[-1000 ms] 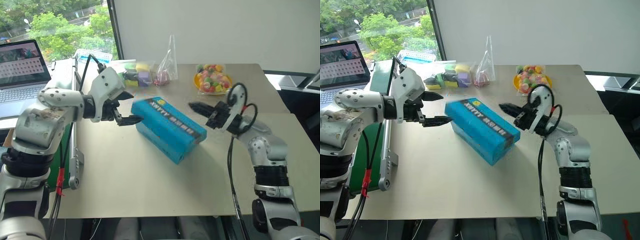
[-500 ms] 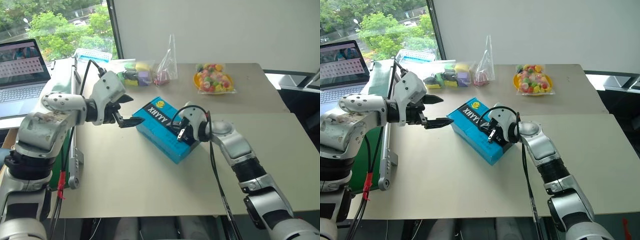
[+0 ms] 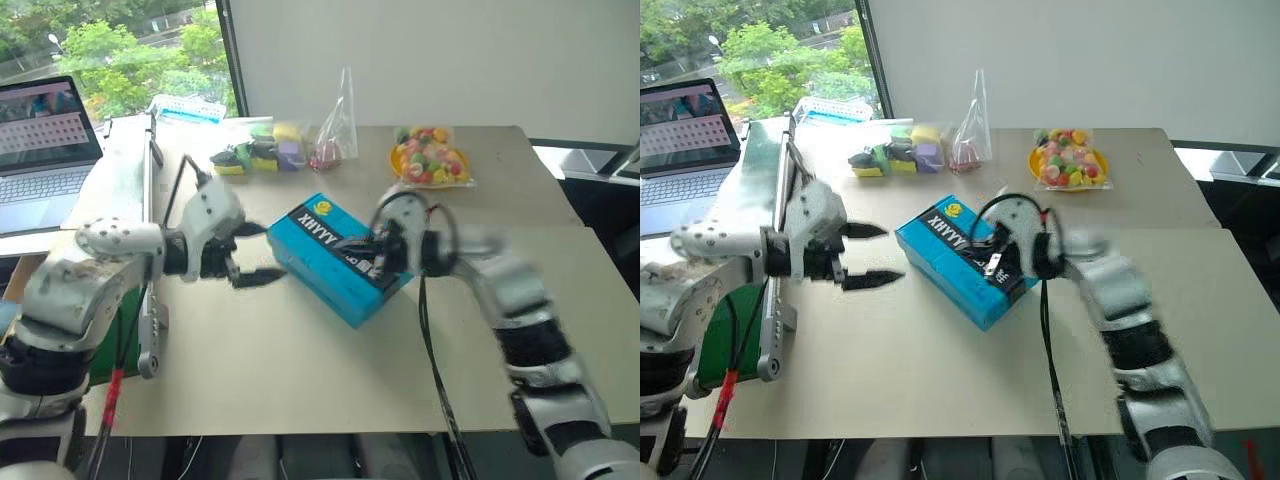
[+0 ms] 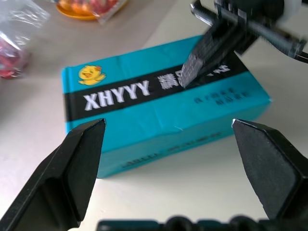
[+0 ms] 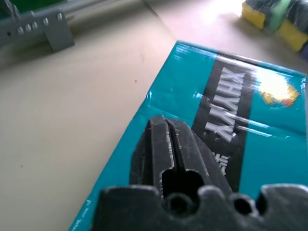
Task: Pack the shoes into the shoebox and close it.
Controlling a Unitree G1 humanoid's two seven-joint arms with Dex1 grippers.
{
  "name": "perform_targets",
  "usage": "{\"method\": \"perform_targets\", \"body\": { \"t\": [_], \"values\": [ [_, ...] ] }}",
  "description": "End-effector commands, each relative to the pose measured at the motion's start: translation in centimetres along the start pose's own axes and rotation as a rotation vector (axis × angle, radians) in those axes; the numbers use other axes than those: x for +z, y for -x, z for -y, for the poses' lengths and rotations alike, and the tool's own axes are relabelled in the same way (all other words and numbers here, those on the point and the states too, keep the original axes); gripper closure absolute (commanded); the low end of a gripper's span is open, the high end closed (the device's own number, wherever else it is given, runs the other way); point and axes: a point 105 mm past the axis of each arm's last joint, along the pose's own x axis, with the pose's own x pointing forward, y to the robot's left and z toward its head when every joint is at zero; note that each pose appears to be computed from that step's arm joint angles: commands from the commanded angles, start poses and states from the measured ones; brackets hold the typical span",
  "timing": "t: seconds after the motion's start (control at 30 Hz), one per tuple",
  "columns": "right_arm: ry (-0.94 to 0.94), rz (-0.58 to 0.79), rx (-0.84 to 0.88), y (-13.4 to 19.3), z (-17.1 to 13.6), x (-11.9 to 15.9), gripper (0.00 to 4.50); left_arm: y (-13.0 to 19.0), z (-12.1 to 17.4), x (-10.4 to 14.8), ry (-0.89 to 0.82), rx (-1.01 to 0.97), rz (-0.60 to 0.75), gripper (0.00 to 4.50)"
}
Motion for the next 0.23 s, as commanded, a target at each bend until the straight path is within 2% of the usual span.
{"method": "perform_targets", "body": {
  "t": [0.03,0.23],
  "values": [
    [0.003,0.013,0.056,1.60,-1.59,1.15,4.44,0.69,-0.04,0.80,-0.024,0.023,0.040,0.00],
    [-0.011,-0.023,-0.013,2.34,-0.84,0.28,4.44,0.57,-0.81,0.81,0.001,0.060,0.080,0.00]
  ]
}}
